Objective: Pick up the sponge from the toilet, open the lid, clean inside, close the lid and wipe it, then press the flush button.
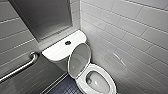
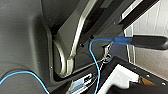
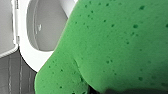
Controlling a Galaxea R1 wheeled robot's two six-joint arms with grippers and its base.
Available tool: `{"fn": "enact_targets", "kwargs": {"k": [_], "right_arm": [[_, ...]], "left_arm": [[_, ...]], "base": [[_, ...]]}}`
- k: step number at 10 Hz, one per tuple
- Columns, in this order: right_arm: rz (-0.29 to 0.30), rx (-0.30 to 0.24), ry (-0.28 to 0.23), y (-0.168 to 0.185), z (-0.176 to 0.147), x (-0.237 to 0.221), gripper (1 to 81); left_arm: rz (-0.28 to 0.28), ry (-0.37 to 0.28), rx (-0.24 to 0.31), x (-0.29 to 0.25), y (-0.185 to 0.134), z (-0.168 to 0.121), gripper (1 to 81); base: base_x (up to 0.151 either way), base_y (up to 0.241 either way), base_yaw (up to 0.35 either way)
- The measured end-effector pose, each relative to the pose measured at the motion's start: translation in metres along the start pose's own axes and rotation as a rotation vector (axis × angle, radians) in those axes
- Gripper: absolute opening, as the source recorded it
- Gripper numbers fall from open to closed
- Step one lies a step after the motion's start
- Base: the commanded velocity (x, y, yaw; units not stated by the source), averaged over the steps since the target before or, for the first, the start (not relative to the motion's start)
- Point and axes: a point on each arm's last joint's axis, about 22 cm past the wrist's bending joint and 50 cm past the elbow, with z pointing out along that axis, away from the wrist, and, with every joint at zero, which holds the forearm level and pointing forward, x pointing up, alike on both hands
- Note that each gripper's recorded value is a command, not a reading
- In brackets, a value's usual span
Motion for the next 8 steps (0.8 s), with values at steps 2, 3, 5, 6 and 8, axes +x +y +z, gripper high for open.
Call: {"fn": "enact_targets", "kwargs": {"k": [2, 3, 5, 6, 8], "right_arm": [[0.002, 0.024, -0.021, -0.013, -0.011, -0.005, 1.0], [-0.006, 0.028, -0.029, -0.017, -0.019, -0.002, 1.0], [-0.049, 0.046, -0.029, -0.04, -0.026, 0.027, 1.0], [-0.075, 0.062, -0.031, -0.057, -0.022, 0.042, 1.0], [-0.12, 0.057, -0.064, -0.077, -0.01, 0.058, 1.0]], "left_arm": [[0.003, 0.0, 0.0, 0.0, 0.0, 0.0, 81.1], [0.006, 0.0, 0.0, 0.0, 0.0, 0.0, 81.1], [0.007, 0.0, 0.0, 0.0, 0.0, 0.0, 81.1], [0.007, 0.0, 0.0, 0.0, 0.0, 0.0, 81.1], [0.007, 0.0, -0.003, 0.0, 0.002, 0.001, 81.1]], "base": [[0.0, 0.0, 0.0], [0.0, 0.0, 0.0], [0.0, 0.0, 0.0], [0.0, 0.0, 0.0], [0.0, 0.0, 0.0]]}}
